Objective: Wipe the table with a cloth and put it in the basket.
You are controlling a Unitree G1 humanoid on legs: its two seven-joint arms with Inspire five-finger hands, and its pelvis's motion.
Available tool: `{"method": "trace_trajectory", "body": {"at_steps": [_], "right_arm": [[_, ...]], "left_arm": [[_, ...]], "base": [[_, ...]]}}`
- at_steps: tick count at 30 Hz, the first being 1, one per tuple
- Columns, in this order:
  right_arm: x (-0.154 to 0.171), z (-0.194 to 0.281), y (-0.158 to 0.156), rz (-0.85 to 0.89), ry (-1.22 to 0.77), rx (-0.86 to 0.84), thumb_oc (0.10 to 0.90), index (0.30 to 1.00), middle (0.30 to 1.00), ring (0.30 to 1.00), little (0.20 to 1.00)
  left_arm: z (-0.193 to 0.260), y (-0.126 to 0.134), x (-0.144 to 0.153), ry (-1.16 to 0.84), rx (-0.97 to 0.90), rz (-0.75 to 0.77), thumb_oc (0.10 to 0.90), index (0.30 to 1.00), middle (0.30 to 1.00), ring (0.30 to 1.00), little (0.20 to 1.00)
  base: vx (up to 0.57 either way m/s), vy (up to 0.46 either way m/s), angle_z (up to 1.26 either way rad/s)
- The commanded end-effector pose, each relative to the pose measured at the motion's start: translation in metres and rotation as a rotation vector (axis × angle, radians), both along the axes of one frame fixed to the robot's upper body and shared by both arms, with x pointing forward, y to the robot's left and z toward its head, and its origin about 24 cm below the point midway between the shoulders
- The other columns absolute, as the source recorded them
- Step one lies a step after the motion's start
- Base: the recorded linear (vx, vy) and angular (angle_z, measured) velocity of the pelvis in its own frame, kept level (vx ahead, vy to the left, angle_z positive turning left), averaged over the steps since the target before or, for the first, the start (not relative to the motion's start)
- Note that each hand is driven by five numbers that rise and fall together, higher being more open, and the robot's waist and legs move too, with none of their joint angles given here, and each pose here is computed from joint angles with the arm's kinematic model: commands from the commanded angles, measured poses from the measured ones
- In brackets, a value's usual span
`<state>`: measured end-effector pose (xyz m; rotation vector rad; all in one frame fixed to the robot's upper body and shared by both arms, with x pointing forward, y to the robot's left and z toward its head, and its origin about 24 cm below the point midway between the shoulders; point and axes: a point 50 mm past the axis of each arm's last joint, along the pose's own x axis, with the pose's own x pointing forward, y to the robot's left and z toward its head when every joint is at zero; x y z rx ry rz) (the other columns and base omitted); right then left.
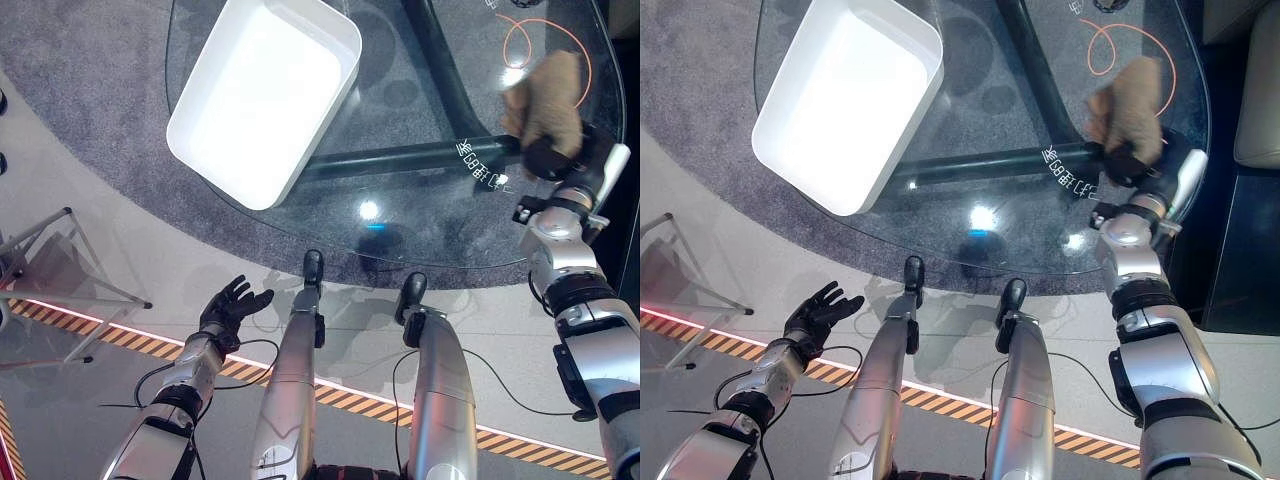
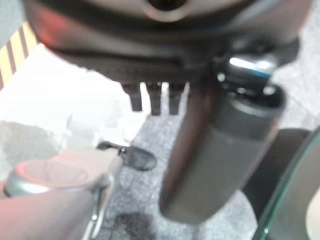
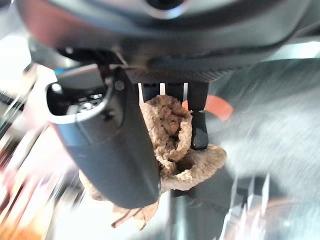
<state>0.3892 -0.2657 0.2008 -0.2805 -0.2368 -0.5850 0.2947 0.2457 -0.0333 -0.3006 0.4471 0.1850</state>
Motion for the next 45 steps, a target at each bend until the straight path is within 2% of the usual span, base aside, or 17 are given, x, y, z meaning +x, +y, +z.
{"method": "trace_trajectory", "body": {"at_steps": [1, 10, 19, 23, 36, 45], "right_arm": [[-0.001, 0.044, 0.012, 0.124, -0.101, -0.178, 0.1, 0.3, 0.3, 0.3, 0.2], [0.006, 0.033, 0.043, 0.322, 0.042, -0.328, 0.1, 0.3, 0.3, 0.3, 0.2], [0.004, 0.027, 0.087, 0.665, 0.167, -0.456, 0.1, 0.3, 0.3, 0.3, 0.2], [-0.006, 0.019, 0.119, 0.908, 0.256, -0.55, 0.1, 0.3, 0.3, 0.3, 0.2], [-0.018, 0.01, 0.146, 1.08, 0.325, -0.62, 0.1, 0.3, 0.3, 0.3, 0.2], [-0.017, 0.009, 0.14, 1.036, 0.314, -0.595, 0.1, 0.3, 0.3, 0.3, 0.2]], "left_arm": [[-0.006, 0.023, -0.015, 0.024, 0.022, 0.088, 0.8, 0.9, 0.9, 0.9, 0.9], [-0.009, 0.019, -0.017, 0.018, 0.015, 0.076, 0.8, 0.9, 0.9, 0.9, 0.9], [-0.009, 0.017, -0.019, 0.019, 0.023, 0.067, 0.8, 0.9, 0.9, 0.9, 0.9], [-0.009, 0.02, -0.02, 0.024, 0.03, 0.061, 0.8, 0.9, 0.9, 0.9, 0.9], [-0.009, 0.019, -0.02, 0.019, 0.028, 0.067, 0.8, 0.9, 0.9, 0.9, 0.9], [-0.007, 0.022, -0.019, 0.005, 0.02, 0.11, 0.8, 0.9, 0.9, 0.9, 0.9]], "base": [[0.0, 0.0, 0.0], [0.0, 0.0, 0.0], [0.0, 0.0, 0.0], [0.0, 0.0, 0.0], [0.0, 0.0, 0.0], [0.0, 0.0, 0.0]]}}
